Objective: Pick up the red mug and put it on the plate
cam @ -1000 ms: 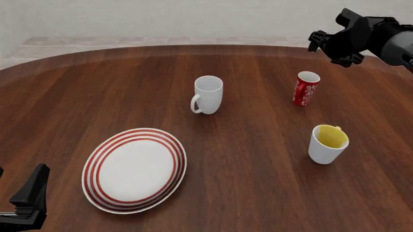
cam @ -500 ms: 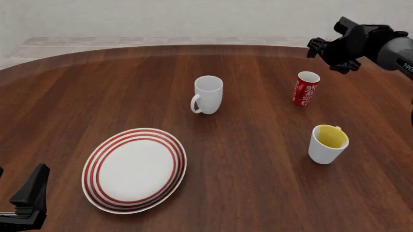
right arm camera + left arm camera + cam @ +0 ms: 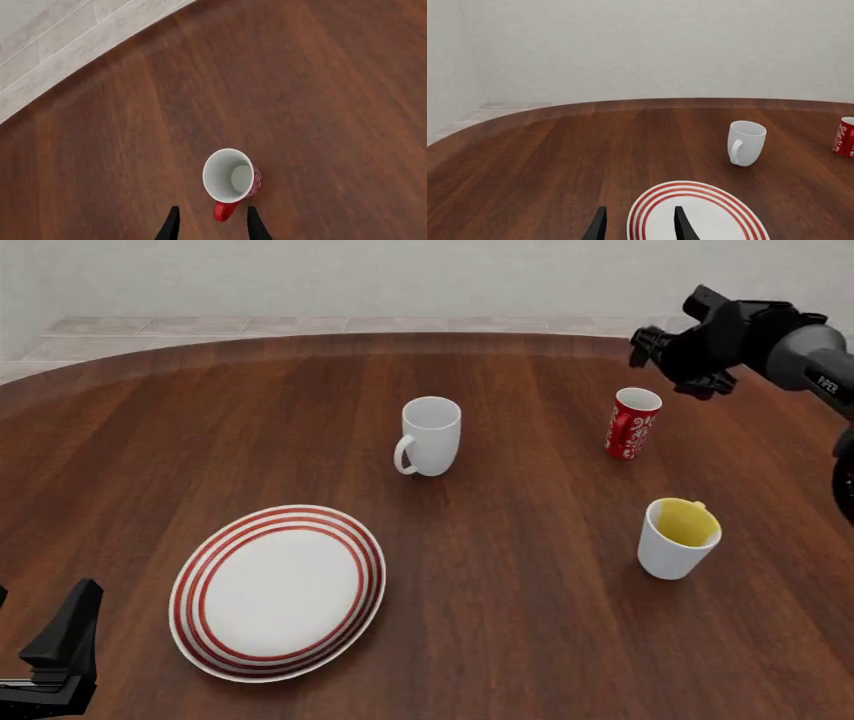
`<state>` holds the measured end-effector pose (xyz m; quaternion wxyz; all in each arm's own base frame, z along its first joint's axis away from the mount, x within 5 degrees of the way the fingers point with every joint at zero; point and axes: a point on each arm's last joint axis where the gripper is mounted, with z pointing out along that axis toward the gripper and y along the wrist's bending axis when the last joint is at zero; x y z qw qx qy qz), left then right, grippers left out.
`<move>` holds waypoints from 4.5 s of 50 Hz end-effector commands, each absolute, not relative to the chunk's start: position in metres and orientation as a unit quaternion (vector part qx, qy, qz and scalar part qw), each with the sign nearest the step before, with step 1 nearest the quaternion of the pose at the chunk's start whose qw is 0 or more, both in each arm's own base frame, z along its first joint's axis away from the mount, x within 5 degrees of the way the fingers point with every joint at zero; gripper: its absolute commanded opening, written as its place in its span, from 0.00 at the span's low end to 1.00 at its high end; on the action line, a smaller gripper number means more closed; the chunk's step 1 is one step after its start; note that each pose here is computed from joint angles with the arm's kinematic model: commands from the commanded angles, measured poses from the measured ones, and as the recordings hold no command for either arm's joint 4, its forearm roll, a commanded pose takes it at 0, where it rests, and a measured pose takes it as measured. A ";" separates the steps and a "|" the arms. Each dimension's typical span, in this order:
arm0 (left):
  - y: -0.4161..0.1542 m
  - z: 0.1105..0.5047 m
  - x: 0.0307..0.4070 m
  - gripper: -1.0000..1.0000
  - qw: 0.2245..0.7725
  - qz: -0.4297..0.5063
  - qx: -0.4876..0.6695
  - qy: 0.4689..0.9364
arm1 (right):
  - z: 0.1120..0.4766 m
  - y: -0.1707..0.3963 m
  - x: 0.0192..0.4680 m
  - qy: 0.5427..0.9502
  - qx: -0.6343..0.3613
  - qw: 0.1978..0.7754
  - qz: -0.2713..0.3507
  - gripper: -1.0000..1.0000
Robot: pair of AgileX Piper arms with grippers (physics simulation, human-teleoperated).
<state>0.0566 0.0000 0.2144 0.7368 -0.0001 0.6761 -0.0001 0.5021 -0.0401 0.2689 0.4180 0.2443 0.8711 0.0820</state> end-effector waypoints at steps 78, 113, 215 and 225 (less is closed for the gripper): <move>0.000 0.214 0.057 1.00 0.737 0.000 0.000 0.676 | 0.214 -0.042 0.512 0.879 0.285 0.373 0.088 1.00; 0.000 0.214 0.057 1.00 0.737 0.000 0.000 0.676 | 0.202 -0.031 0.517 0.884 0.281 0.362 0.092 1.00; 0.000 0.214 0.057 1.00 0.737 0.000 0.000 0.676 | 0.328 0.088 0.465 0.864 0.110 0.468 0.152 0.00; 0.000 0.214 0.057 1.00 0.737 0.000 0.000 0.676 | 0.353 0.098 0.436 0.855 0.079 0.488 0.158 0.00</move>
